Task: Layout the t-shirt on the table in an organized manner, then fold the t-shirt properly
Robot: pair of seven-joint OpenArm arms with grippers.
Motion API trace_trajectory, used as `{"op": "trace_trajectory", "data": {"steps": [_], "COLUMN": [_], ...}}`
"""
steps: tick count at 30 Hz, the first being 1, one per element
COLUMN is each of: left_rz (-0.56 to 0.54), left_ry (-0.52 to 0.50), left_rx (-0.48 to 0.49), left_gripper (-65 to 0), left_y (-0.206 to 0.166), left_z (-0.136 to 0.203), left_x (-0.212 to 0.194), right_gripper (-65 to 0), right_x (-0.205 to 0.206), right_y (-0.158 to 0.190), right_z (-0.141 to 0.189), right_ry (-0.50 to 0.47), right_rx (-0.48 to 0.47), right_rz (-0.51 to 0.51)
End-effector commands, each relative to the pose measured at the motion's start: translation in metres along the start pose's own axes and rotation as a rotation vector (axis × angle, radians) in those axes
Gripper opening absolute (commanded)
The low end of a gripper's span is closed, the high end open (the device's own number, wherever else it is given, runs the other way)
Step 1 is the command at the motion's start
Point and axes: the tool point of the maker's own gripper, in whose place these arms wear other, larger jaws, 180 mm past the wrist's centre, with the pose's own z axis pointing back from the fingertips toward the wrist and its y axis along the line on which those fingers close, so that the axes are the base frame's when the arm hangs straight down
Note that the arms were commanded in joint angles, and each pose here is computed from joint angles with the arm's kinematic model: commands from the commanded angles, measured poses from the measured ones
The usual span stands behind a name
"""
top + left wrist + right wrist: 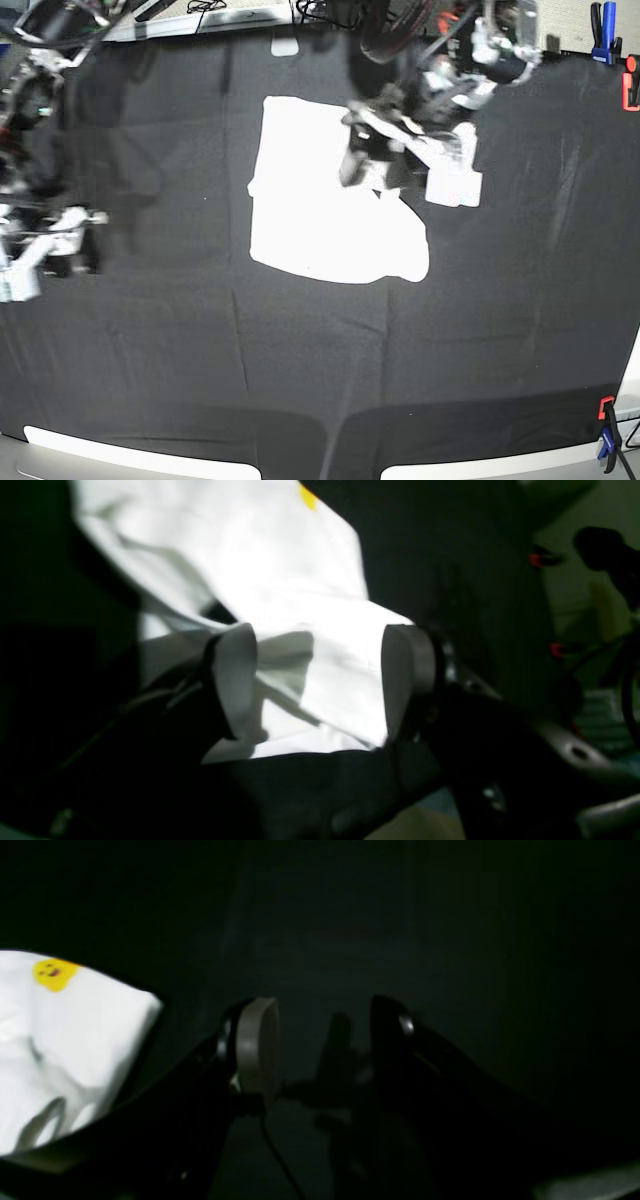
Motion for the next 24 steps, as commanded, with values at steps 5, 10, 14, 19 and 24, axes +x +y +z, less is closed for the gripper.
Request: {"op": "trace_trajectory", "data": {"steps": [5, 10, 14, 19, 24], "left_rz": [0.12, 0.214, 0.222, 0.193, 0.168], "left_ry": [0.08, 0.077, 0.049, 0.05, 0.064], "left_rx": [-0.02, -0.145, -0.217, -0.208, -0.142], "left_gripper": [-28.0, -28.0, -28.1, -29.2, -30.3], "left_y": [0.008, -0.017, -0.032, -0.03, -0.011], "left_z": [-0.016, -0.025, -0.025, -0.026, -0.036], "left_x": [-0.037, -0.044, -0.037, -0.039, -0.057], "right_gripper": [-35.8, -35.8, -35.8, -35.8, -35.8], "right_x": [0.027, 0.027, 0.028, 0.028, 0.028], "right_y": [-0.009, -0.01, -0.01, -0.01, -0.01], "right_z": [0.012, 0.012, 0.012, 0.012, 0.012], "right_ry": [-0.079, -0.08, -0.083, -0.085, -0.085], "right_rx": [-0.009, -0.009, -0.009, -0.009, -0.009], "right_rz": [0.046, 0.047, 0.047, 0.047, 0.047]}}
